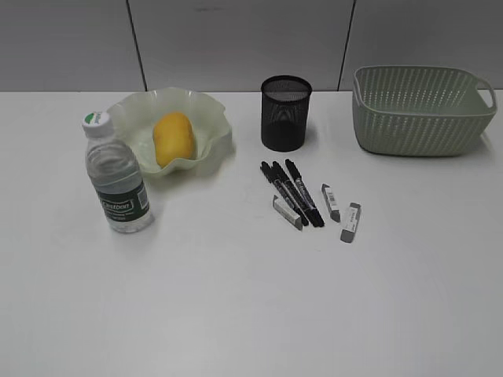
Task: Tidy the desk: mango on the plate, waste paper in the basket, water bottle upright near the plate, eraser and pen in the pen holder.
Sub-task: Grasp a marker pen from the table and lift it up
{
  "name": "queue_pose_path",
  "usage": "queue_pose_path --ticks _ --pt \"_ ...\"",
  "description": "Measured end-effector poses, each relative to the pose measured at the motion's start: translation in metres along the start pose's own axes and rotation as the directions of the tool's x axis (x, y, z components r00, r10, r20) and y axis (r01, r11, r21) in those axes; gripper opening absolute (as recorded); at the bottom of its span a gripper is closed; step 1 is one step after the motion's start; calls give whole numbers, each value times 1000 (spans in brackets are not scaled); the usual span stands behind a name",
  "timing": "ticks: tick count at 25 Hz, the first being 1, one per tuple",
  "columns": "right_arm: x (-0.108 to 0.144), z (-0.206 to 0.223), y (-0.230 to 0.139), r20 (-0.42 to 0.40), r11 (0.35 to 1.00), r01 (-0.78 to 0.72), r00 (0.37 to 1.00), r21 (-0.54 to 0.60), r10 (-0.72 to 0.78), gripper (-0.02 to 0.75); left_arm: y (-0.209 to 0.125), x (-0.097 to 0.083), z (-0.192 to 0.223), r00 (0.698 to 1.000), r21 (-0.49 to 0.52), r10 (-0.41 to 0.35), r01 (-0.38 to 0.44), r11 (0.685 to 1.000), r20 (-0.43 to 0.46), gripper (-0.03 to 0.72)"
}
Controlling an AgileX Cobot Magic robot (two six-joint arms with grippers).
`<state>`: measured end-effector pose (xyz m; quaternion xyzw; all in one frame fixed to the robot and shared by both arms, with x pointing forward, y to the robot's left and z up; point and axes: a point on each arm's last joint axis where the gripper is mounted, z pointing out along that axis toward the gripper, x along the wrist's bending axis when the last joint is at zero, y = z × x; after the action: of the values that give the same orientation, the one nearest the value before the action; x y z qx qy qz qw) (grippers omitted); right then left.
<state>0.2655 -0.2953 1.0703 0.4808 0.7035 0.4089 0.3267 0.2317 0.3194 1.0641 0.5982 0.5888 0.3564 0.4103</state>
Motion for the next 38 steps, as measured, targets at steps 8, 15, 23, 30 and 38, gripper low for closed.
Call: queue_pose_path --ticks 8,15,23,30,38 --pt "17 146 52 -76 985 -32 996 169 45 310 0 -1 0 1000 -2 7 -7 1000 7 356" --pt "31 314 67 -70 891 -42 994 452 83 402 0 -1 0 1000 -3 7 -7 1000 8 356" --pt "64 438 76 -132 782 51 990 621 40 405 0 -1 0 1000 -4 7 -7 1000 8 356" --pt "83 482 60 -158 727 86 987 681 31 389 0 -1 0 1000 -3 7 -6 1000 9 356" --pt "84 493 39 -156 689 93 987 718 29 296 0 -1 0 1000 -3 7 -6 1000 9 356"
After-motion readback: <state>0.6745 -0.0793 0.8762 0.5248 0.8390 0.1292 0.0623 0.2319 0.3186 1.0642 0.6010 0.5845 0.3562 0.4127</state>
